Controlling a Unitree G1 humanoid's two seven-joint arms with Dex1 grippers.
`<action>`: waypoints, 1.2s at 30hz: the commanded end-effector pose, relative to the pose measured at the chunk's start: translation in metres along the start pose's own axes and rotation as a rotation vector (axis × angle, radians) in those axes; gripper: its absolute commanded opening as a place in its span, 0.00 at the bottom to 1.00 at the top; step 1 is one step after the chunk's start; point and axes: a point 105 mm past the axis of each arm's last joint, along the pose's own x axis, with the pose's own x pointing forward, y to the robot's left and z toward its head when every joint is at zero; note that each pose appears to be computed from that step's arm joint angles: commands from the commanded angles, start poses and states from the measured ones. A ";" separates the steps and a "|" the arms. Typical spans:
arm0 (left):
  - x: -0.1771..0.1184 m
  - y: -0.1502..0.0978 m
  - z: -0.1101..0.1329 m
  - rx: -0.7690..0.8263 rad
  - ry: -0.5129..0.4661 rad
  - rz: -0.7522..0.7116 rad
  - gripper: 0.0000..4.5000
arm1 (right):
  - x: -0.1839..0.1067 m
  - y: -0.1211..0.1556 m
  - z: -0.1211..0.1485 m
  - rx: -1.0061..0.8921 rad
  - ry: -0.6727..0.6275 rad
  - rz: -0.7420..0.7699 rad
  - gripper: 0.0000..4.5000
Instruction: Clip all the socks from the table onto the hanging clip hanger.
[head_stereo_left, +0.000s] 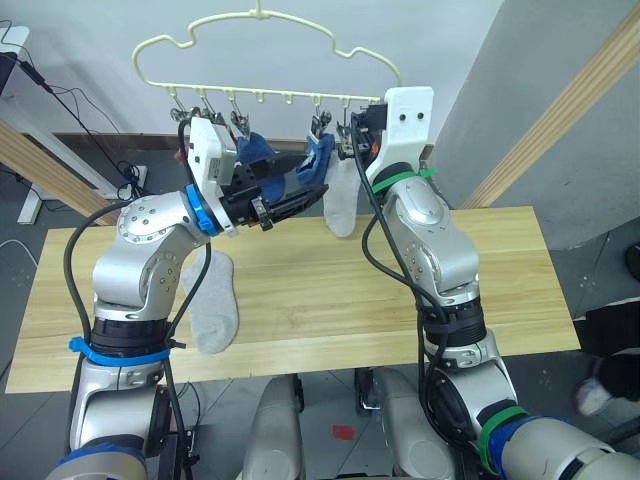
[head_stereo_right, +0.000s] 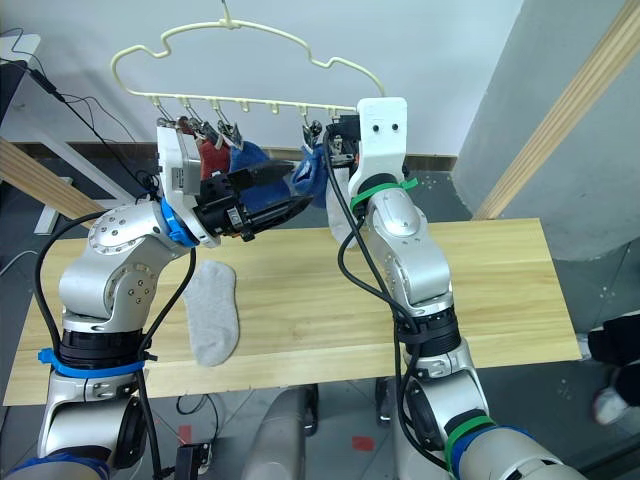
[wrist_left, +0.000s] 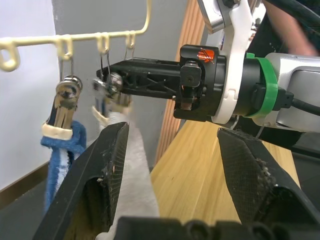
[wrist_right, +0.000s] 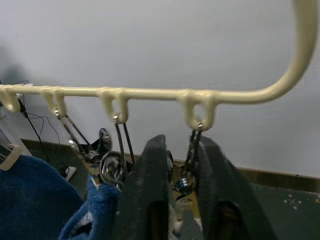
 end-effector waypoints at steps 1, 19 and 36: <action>-0.002 -0.003 0.010 0.042 -0.026 -0.002 0.69 | -0.001 0.005 0.024 -0.007 -0.092 0.014 0.01; -0.108 0.042 -0.080 -0.109 0.246 0.963 1.00 | -0.001 0.000 0.023 -0.020 -0.086 0.010 0.00; -0.149 0.031 -0.191 -0.419 0.569 1.203 1.00 | 0.000 0.004 0.022 -0.022 -0.073 0.036 0.00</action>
